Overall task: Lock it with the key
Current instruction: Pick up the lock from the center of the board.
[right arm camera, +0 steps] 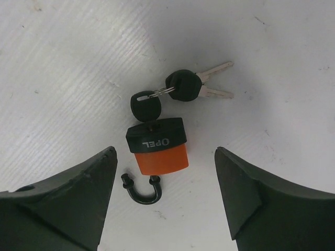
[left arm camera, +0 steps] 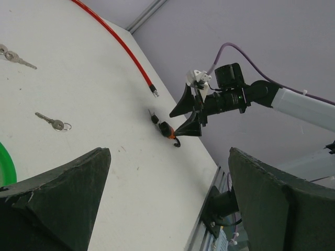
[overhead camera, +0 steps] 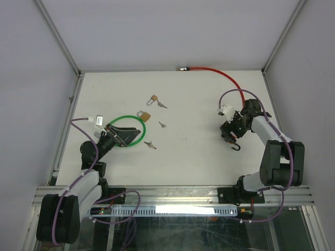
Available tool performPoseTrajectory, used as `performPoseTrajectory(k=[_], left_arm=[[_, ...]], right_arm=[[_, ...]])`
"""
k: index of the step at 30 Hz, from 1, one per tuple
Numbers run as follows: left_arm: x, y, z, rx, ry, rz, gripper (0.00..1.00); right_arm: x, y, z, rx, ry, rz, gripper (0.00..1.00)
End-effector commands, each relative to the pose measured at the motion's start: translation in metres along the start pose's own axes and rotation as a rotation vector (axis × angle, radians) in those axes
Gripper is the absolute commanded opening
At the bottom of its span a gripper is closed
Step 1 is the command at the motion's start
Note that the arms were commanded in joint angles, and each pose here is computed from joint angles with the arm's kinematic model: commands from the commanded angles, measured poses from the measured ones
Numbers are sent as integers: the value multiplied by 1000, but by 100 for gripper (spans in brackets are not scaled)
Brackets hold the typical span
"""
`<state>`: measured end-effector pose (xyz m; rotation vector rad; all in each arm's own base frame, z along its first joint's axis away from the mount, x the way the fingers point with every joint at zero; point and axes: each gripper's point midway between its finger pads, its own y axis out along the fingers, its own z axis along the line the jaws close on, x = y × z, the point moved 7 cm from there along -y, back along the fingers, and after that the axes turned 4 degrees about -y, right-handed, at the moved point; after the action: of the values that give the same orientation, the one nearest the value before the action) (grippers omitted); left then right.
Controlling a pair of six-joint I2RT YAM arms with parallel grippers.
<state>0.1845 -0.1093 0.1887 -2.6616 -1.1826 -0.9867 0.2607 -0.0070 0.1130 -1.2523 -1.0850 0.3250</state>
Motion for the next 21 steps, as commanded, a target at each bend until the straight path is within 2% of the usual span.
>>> performPoseTrajectory(k=[1, 16, 21], left_arm=[[2, 0, -2, -14, 42, -16, 99], [1, 0, -1, -13, 46, -12, 99], [1, 0, 0, -10, 44, -8, 99]], right_arm=[[-1, 3, -7, -37, -40, 33, 79], [-7, 25, -1, 12, -68, 112, 74], [-8, 28, 0, 32, -67, 119, 67]])
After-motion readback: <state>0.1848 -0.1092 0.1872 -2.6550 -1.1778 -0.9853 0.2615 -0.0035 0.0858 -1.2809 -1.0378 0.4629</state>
